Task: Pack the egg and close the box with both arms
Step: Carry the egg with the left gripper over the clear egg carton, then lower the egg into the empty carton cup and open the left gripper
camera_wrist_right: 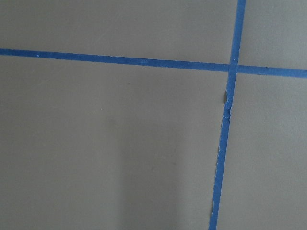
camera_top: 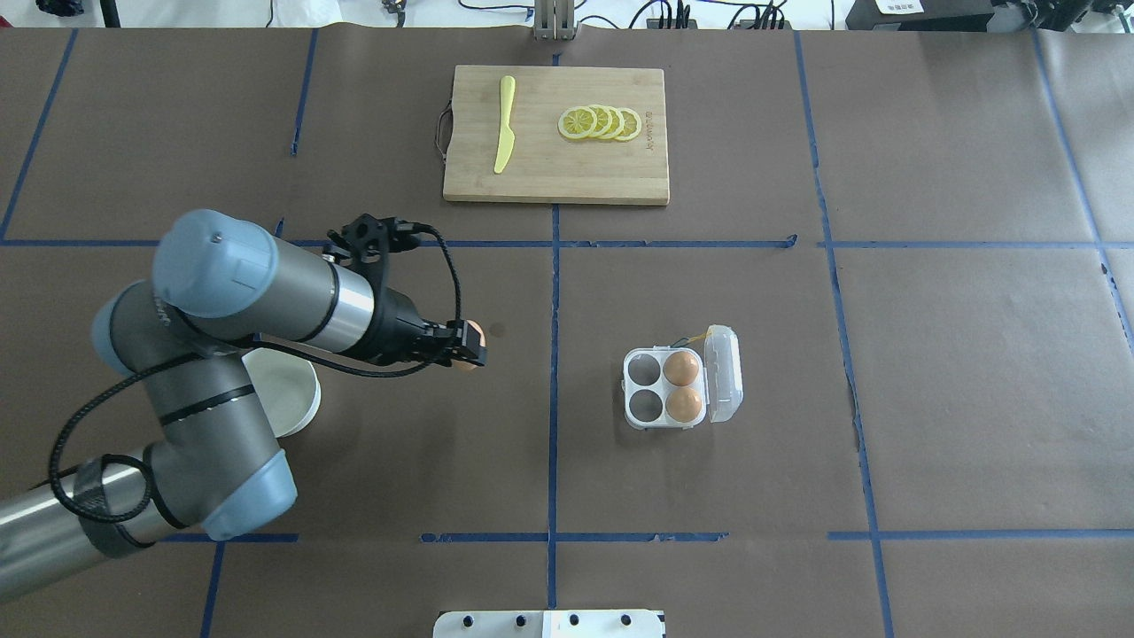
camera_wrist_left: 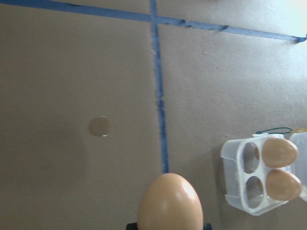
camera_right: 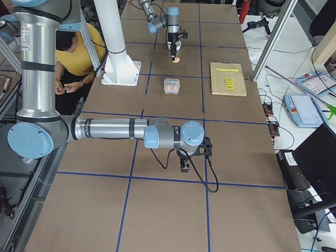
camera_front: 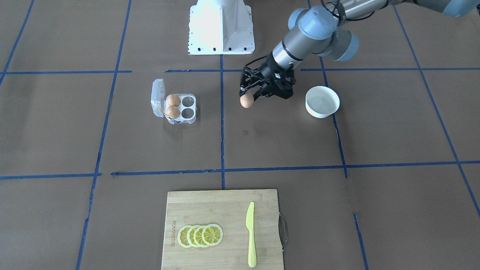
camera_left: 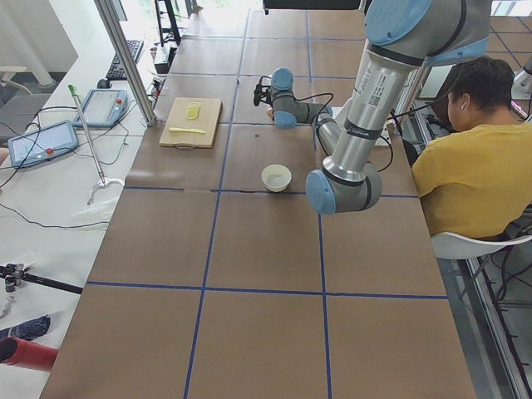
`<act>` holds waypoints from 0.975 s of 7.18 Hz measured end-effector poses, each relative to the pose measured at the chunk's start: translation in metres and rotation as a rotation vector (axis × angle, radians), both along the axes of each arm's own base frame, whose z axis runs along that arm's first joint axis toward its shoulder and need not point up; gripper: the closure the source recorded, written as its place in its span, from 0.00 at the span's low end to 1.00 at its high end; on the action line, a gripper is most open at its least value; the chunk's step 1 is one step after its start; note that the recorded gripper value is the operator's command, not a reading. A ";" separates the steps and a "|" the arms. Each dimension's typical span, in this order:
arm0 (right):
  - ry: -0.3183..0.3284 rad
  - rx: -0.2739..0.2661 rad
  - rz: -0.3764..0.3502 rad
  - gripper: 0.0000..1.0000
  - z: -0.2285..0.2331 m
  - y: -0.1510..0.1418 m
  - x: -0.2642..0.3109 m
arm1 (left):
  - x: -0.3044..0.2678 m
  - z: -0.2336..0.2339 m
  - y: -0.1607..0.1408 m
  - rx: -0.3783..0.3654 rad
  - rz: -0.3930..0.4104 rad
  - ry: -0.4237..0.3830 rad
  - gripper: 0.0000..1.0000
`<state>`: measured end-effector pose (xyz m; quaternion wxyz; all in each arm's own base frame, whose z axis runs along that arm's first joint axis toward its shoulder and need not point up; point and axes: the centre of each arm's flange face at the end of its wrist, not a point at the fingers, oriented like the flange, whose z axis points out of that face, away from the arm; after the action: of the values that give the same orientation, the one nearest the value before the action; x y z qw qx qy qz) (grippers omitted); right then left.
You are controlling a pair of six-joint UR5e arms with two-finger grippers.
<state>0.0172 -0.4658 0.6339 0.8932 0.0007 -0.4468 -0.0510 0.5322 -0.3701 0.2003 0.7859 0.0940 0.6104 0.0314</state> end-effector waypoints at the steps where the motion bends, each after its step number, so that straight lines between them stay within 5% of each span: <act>1: 0.001 -0.001 0.000 0.00 0.001 0.000 0.000 | 0.017 -0.024 0.014 0.056 -0.028 0.022 1.00; 5: 0.001 -0.004 0.000 0.00 0.002 0.000 0.000 | 0.072 -0.059 0.061 0.457 -0.140 -0.045 1.00; 7: 0.002 -0.006 0.000 0.00 0.003 0.000 0.000 | 0.084 -0.072 0.064 0.545 -0.174 -0.044 1.00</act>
<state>0.0172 -0.4659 0.6370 0.8935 -0.0019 -0.4462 -0.0497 0.6160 -0.3062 0.1283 0.7444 0.3532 0.5519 0.1287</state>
